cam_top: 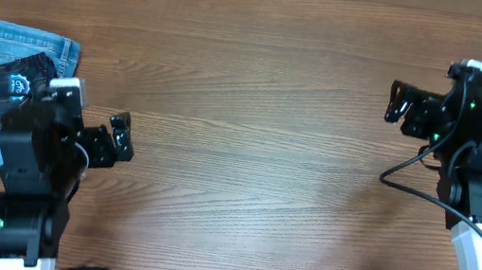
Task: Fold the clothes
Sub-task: 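Reach the right gripper to the black T-shirt at the right edge and grasp it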
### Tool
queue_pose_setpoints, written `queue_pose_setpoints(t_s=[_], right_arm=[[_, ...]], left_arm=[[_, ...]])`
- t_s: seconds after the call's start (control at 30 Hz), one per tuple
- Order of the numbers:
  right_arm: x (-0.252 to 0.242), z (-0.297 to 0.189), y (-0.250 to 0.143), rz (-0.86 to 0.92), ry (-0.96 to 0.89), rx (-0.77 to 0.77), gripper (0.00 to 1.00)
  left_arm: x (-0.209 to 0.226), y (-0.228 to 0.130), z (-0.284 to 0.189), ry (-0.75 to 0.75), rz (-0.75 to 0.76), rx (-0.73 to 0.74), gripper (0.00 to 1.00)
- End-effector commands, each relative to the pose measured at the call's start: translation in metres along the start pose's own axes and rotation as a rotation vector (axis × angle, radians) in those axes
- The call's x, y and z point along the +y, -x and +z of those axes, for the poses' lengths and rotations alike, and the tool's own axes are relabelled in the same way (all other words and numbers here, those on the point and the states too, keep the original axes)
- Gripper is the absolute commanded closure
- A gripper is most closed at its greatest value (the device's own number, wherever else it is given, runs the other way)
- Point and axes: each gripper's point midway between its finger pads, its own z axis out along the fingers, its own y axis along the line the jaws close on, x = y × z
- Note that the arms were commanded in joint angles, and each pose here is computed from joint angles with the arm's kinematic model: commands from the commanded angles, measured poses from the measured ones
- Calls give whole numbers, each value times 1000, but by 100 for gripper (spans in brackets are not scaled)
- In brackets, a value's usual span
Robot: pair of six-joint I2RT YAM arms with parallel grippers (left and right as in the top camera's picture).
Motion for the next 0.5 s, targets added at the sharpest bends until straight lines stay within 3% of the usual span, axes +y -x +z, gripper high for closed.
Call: queue_pose_setpoints(t_s=[0.0, 0.17, 0.37, 0.47], right_arm=[[-45, -4, 36, -8, -174, -113, 0], [-142, 10, 43, 99, -358, -127, 0], [-240, 47, 18, 219, -478, -27, 16], [-275, 59, 3, 248, -542, -6, 13]], left_arm=[[-24, 8, -3, -124, -8, 6, 0], [-24, 8, -2, -128, -7, 9, 0], [-24, 8, -1, -125, -8, 8, 0], [-24, 8, 0, -125, -8, 12, 0]])
